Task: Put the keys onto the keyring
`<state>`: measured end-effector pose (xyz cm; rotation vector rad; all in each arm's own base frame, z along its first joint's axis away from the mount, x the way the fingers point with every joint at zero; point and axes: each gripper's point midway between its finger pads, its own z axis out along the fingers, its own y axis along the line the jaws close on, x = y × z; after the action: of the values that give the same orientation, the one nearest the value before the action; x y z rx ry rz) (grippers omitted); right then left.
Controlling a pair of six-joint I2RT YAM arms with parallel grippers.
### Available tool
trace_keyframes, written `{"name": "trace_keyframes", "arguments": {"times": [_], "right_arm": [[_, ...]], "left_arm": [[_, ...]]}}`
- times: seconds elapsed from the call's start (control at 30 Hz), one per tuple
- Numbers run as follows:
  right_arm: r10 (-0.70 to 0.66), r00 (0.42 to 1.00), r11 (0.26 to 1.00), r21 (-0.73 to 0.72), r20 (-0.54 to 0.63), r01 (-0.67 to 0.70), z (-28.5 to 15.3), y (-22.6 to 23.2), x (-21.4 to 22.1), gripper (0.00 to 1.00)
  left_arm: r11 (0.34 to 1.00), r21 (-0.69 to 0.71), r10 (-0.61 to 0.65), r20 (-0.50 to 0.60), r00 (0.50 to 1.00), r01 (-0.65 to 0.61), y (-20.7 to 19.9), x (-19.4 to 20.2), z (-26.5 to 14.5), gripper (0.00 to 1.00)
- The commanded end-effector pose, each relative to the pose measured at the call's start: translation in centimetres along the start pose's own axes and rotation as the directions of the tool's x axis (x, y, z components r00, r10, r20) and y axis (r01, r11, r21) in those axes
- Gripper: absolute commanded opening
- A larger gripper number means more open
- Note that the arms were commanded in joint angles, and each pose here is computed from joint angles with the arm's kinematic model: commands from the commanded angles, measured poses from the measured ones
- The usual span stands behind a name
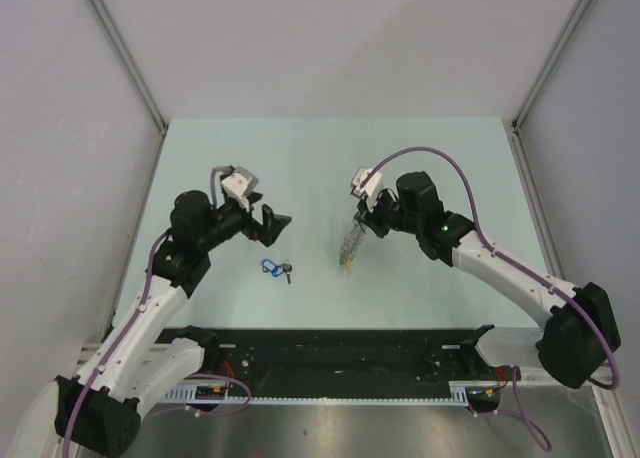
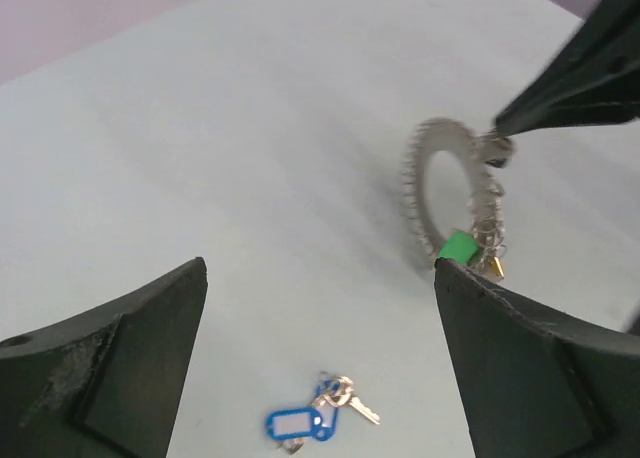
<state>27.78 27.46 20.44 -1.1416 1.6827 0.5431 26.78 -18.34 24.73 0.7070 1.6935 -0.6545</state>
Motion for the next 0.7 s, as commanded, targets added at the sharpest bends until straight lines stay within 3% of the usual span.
{"name": "trace_keyframes", "arguments": {"times": [0.0,0.03,0.17,0.33,0.53,0.67], "right_arm": [[0.023,0.991,0.974,0.219,0.135,-0.053,0.0,-8.1,-4.6,0.00],[0.037,0.989,0.968,0.240,0.140,-0.070,0.2,-9.2,-4.6,0.00],[0.099,0.970,0.909,0.376,0.221,-0.178,0.3,-16.0,-5.1,0.00],[0.141,0.959,0.864,0.442,0.245,-0.240,1.7,-20.2,-3.0,0.00],[0.297,0.951,0.887,0.342,0.090,-0.310,3.8,-17.5,2.6,0.00],[0.465,0.886,0.851,0.280,-0.010,-0.443,3.9,-13.9,6.7,0.00]], "left_arm": [[0.905,-0.402,-0.085,0.154,0.984,0.142,7.1,-1.9,-3.4,1.00],[0.859,-0.487,-0.087,0.167,0.982,0.158,8.7,-1.8,-4.3,1.00],[0.780,-0.611,-0.046,0.165,0.985,0.138,10.7,-2.0,-6.5,1.00],[0.676,-0.727,0.009,0.168,0.986,0.118,12.3,-2.2,-9.2,1.00],[0.635,-0.767,0.063,0.177,0.982,0.097,12.7,-2.7,-10.6,1.00],[0.615,-0.782,0.074,0.183,0.980,0.099,12.8,-2.9,-11.3,1.00]]}}
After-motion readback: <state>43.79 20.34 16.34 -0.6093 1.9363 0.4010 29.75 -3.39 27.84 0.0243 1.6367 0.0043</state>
